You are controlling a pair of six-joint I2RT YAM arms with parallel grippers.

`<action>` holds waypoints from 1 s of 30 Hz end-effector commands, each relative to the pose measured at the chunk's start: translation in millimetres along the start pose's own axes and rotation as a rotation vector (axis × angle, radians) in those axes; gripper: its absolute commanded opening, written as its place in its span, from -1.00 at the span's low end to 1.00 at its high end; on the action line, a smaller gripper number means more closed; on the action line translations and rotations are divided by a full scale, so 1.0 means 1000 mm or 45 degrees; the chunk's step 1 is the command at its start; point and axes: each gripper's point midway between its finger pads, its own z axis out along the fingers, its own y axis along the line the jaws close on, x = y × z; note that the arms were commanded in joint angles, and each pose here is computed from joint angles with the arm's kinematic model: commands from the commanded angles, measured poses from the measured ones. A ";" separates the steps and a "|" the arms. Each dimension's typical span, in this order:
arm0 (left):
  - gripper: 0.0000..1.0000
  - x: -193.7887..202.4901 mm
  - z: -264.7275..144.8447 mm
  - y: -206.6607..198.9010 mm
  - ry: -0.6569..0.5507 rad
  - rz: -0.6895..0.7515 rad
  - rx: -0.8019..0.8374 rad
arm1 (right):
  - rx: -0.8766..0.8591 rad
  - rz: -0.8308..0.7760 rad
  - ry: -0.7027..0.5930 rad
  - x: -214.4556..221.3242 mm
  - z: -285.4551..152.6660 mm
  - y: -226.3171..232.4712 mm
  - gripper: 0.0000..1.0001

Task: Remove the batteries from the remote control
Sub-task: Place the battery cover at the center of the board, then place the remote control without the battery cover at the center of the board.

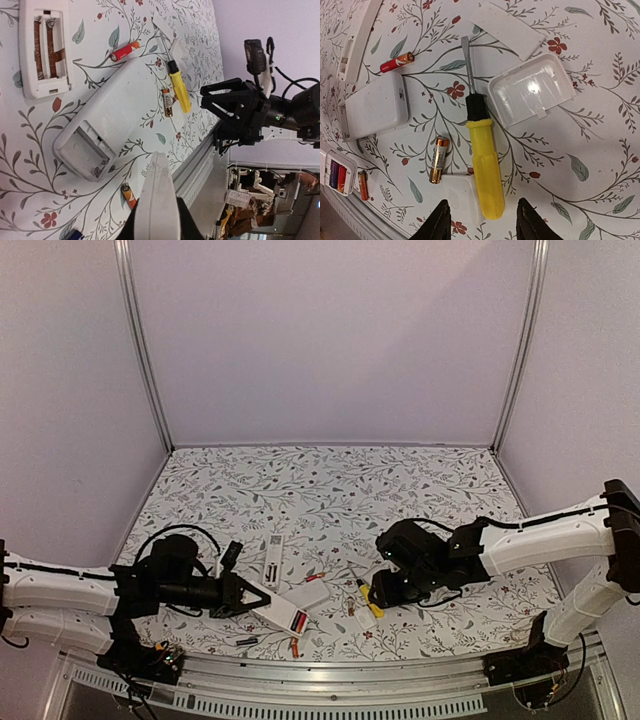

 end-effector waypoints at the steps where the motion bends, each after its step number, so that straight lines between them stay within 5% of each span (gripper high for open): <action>1: -1.00 0.001 0.003 -0.003 -0.032 -0.017 0.043 | 0.024 0.012 0.007 0.001 0.007 0.002 -0.15; 30: -1.00 -0.006 0.032 -0.004 0.005 0.027 0.010 | 0.159 0.008 0.027 0.005 0.034 -0.006 -0.38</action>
